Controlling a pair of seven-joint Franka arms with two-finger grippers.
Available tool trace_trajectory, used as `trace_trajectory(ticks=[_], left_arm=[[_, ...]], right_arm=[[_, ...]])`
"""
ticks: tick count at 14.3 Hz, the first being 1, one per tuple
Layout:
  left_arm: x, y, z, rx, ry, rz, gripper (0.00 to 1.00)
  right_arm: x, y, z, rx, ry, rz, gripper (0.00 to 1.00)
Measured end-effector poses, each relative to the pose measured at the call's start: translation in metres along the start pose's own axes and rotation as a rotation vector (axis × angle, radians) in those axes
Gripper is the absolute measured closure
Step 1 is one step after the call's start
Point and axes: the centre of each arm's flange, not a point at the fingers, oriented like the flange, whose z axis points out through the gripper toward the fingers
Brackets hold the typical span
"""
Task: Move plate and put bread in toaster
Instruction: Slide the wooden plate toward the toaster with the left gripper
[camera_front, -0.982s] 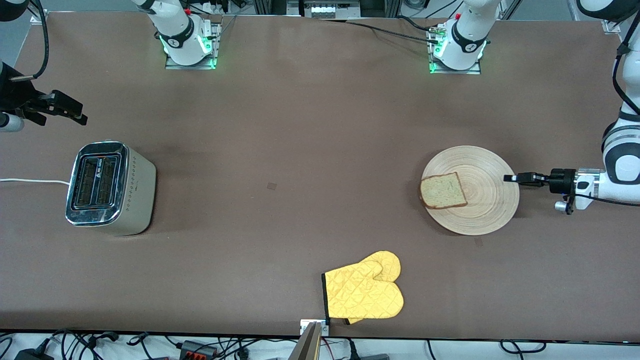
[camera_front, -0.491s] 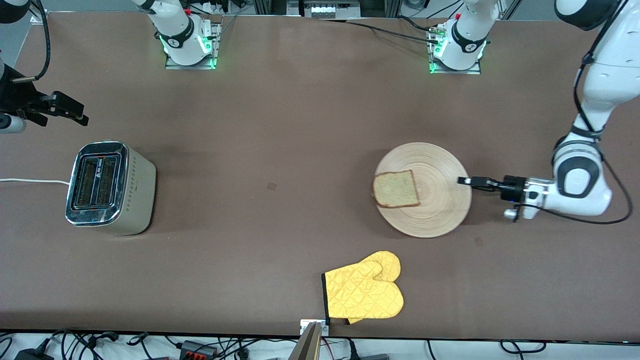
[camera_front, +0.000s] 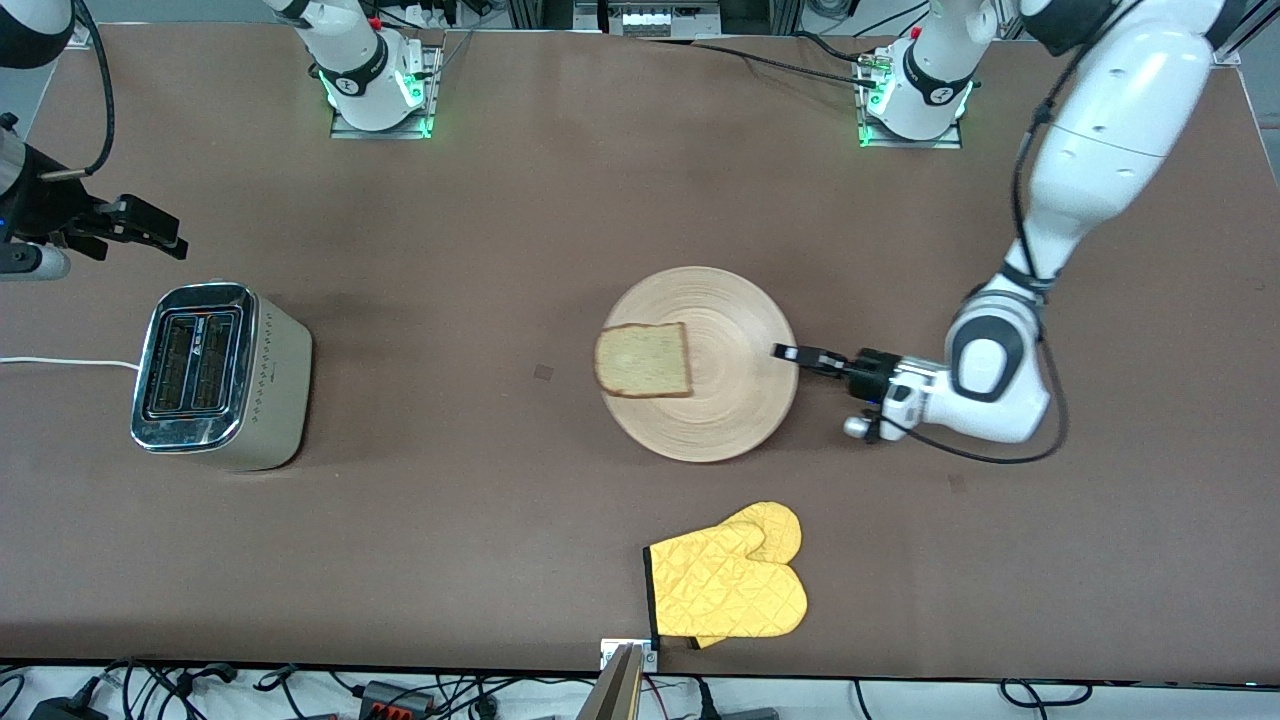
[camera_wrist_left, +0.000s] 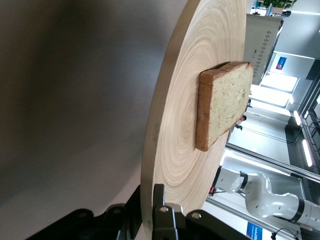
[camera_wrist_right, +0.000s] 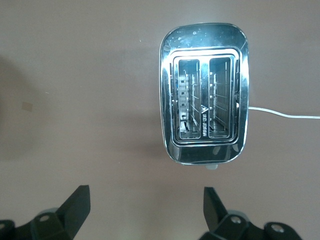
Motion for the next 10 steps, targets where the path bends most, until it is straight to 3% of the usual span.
trace_trajectory(ticks=[4,7,10], left_arm=[[0.006,0.04,0.089,0.01,0.04,0.01,0.91],[0.013,0.045,0.111,0.032,0.065,0.016,0.91],[0.017,0.038,0.132,0.035,0.043,0.017,0.91]], right_arm=[[0.019,-0.032,0.028,0.0,-0.018,-0.056,0.0],[0.034,-0.059,0.068,0.048,-0.072,-0.081,0.0],[0.047,-0.072,0.102,0.056,-0.102,-0.096,0.0]])
